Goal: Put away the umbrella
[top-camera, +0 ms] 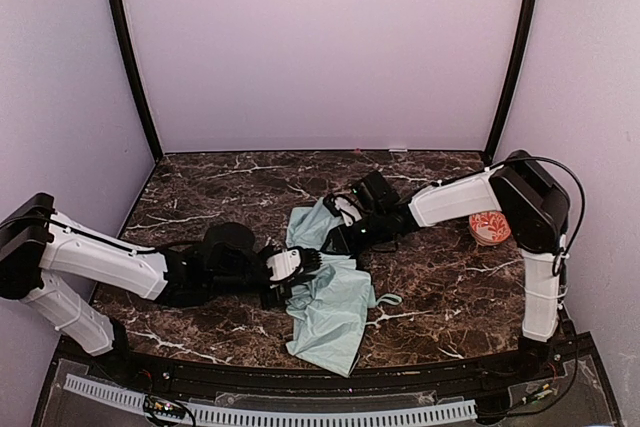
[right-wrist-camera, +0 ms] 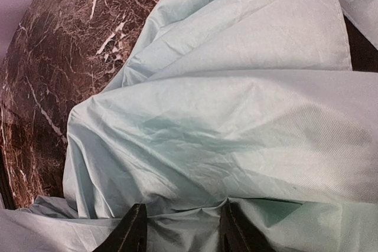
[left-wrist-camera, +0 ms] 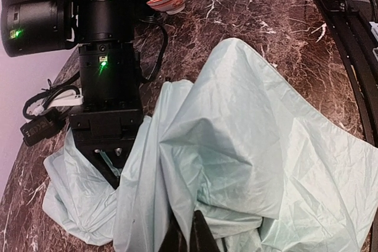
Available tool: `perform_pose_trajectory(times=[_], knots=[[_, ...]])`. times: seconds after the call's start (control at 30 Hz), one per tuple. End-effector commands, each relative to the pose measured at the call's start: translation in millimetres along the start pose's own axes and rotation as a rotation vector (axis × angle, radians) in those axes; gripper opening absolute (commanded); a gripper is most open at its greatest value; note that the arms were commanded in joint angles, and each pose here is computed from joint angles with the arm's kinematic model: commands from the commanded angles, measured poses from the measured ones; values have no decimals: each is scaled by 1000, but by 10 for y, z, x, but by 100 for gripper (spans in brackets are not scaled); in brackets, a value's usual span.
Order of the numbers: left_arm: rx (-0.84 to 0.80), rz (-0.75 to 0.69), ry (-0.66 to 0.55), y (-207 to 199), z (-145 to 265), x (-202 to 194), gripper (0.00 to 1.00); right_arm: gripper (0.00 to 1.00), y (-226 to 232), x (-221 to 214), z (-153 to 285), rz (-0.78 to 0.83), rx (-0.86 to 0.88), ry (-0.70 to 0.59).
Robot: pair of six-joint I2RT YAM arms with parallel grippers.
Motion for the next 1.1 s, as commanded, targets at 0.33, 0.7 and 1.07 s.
perform_pose_trajectory(times=[0.33, 0.7, 1.07], knots=[[40, 18, -2, 239, 66, 369, 48, 42, -185, -346, -139, -179, -98, 25], [-276, -151, -41, -675, 432, 700, 64, 42, -166, -260, -184, -203, -84, 7], [-365, -187, 237, -973, 123, -249, 62, 42, -40, -158, -160, -164, -60, 9]])
Point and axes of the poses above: each gripper's point midway between its finger pads, its own z axis back along the fingers, its own y axis along the line the jaws close on, x = y × z, the point moved 3 cm from there along z, back along the fingers, and after that the axes turned 3 degrees about z, right-handed, at the moved point
